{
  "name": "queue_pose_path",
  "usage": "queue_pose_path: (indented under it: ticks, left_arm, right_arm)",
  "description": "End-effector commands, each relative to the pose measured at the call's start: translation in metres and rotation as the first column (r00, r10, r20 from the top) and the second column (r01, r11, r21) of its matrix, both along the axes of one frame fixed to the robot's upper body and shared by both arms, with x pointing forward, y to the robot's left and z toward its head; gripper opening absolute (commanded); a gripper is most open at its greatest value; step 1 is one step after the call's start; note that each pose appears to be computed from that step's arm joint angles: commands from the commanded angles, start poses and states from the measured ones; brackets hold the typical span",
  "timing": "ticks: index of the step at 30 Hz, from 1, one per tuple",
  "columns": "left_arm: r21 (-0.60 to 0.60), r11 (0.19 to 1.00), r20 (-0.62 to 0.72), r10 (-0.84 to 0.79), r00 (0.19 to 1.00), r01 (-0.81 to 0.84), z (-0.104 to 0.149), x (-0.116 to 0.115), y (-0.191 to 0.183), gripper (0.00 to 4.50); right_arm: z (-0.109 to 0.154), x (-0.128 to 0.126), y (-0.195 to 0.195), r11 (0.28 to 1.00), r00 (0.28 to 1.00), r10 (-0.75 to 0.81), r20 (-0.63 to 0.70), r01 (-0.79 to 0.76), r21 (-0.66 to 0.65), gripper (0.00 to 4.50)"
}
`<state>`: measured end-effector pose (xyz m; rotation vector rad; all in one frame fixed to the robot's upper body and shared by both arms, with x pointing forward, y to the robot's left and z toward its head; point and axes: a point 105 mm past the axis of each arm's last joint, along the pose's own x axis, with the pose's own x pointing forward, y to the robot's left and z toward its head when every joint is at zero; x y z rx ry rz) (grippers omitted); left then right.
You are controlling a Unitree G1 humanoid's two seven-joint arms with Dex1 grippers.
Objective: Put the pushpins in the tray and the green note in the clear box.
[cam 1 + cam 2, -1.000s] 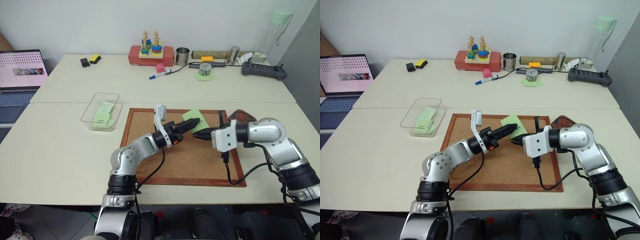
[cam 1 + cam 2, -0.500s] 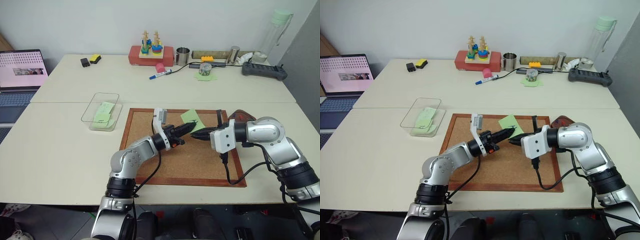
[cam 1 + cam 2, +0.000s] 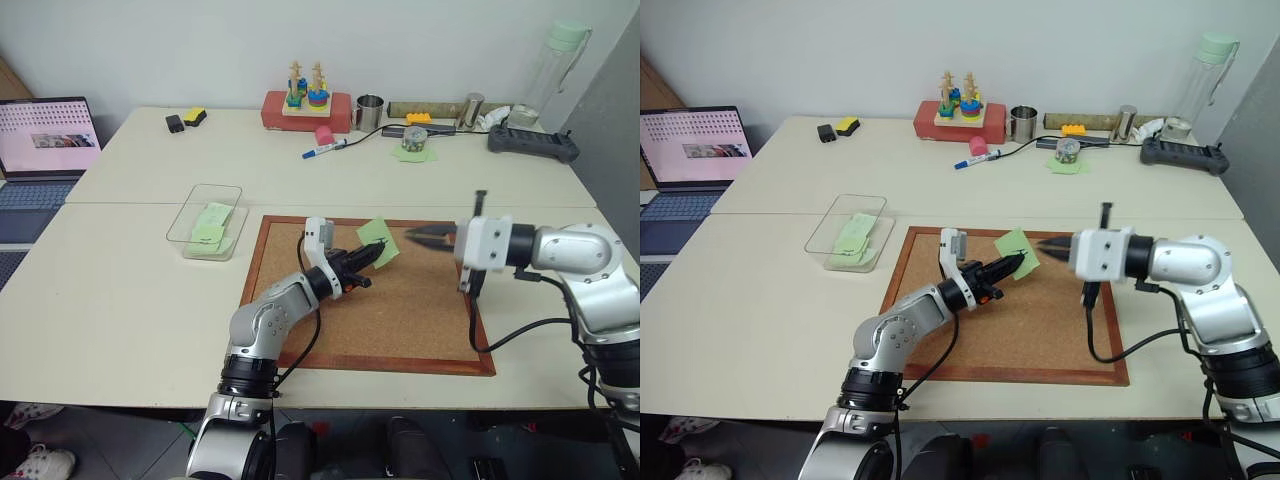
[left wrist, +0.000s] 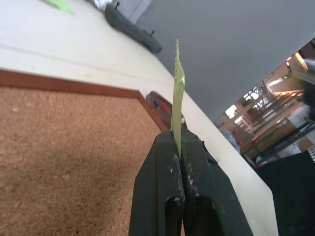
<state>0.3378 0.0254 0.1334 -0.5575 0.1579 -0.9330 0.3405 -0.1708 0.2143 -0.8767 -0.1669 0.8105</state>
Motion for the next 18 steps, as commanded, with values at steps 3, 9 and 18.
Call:
queue_pose_path:
  ticks: [3, 9, 18]
  left_arm:
    - [-0.030, 0.999, 0.118, 0.045, 0.992, -0.042, 0.033, -0.006, 0.012, 0.03]
    - [-0.022, 0.997, 0.130, 0.073, 0.989, -0.070, 0.035, -0.004, 0.017, 0.03]
    - [-0.011, 0.997, 0.149, 0.071, 0.986, -0.071, 0.038, -0.011, 0.023, 0.00]
  right_arm:
    - [-0.030, 0.036, -0.070, 0.917, 0.920, -0.365, -0.144, 0.382, 0.112, 0.00]
    - [-0.062, 0.054, -0.095, 0.842, 0.837, -0.481, -0.262, 0.524, 0.128, 0.00]
    - [-0.070, 0.061, -0.097, 0.812, 0.802, -0.498, -0.329, 0.565, 0.149, 1.79]
